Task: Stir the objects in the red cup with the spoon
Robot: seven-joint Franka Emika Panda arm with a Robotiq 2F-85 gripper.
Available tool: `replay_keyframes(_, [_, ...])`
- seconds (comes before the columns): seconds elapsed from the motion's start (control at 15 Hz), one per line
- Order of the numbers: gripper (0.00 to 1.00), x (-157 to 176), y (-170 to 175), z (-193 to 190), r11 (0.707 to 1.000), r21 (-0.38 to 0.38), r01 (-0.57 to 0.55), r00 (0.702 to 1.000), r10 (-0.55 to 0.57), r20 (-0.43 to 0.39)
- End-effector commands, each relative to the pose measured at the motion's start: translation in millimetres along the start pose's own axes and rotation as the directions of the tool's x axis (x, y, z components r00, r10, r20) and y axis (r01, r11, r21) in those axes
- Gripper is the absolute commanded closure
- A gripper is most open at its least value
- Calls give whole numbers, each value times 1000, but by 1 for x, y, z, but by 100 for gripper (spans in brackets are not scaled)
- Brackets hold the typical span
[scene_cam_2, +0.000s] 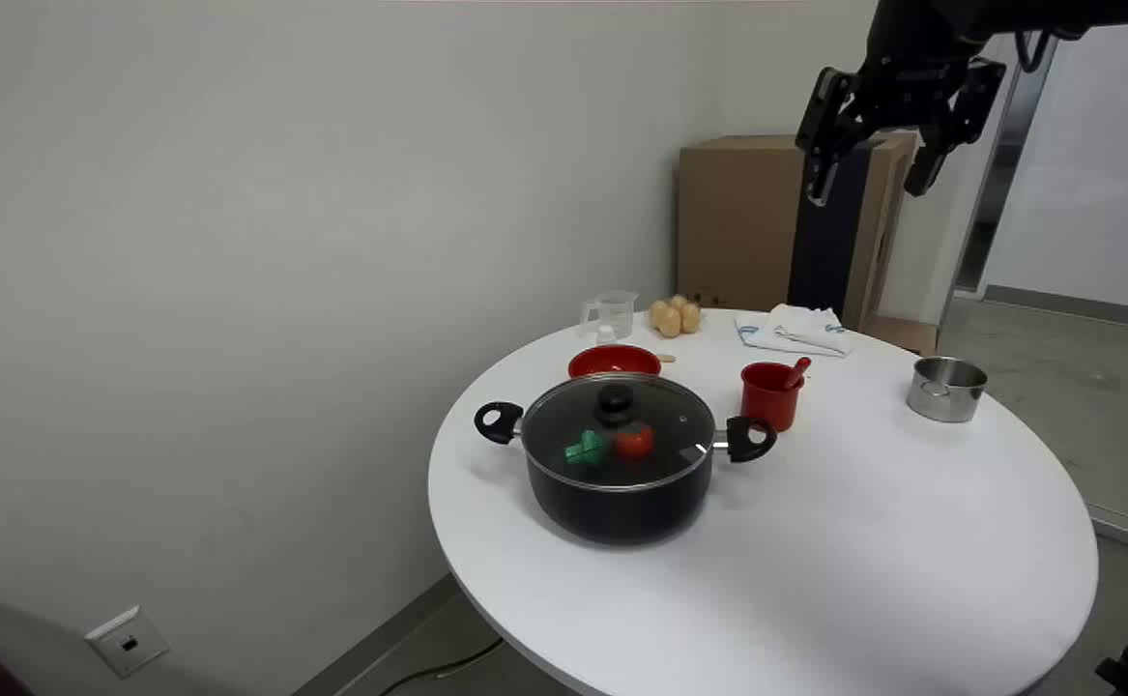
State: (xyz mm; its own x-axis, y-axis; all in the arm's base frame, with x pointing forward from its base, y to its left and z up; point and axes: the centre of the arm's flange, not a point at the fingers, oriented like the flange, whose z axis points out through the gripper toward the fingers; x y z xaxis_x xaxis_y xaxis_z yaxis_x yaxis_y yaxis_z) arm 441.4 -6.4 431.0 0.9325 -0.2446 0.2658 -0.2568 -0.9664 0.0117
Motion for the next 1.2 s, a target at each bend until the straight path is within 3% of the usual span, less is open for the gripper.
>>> replay_keyframes(0.0, [0, 0, 0, 0, 1000, 0, 0, 1000, 0, 0])
replay_keyframes(0.33, [0, 9, -5, 1, 1000, -4, 8, 1000, -8, 11])
replay_keyframes(0.6, [0, 32, -6, 15, 995, -96, -22, 999, 18, -43])
replay_keyframes(0.8, [0, 56, 6, 44, 987, -152, -51, 996, 40, -76])
replay_keyframes(1.13, [0, 77, 17, 107, 983, -177, -38, 997, 24, -80])
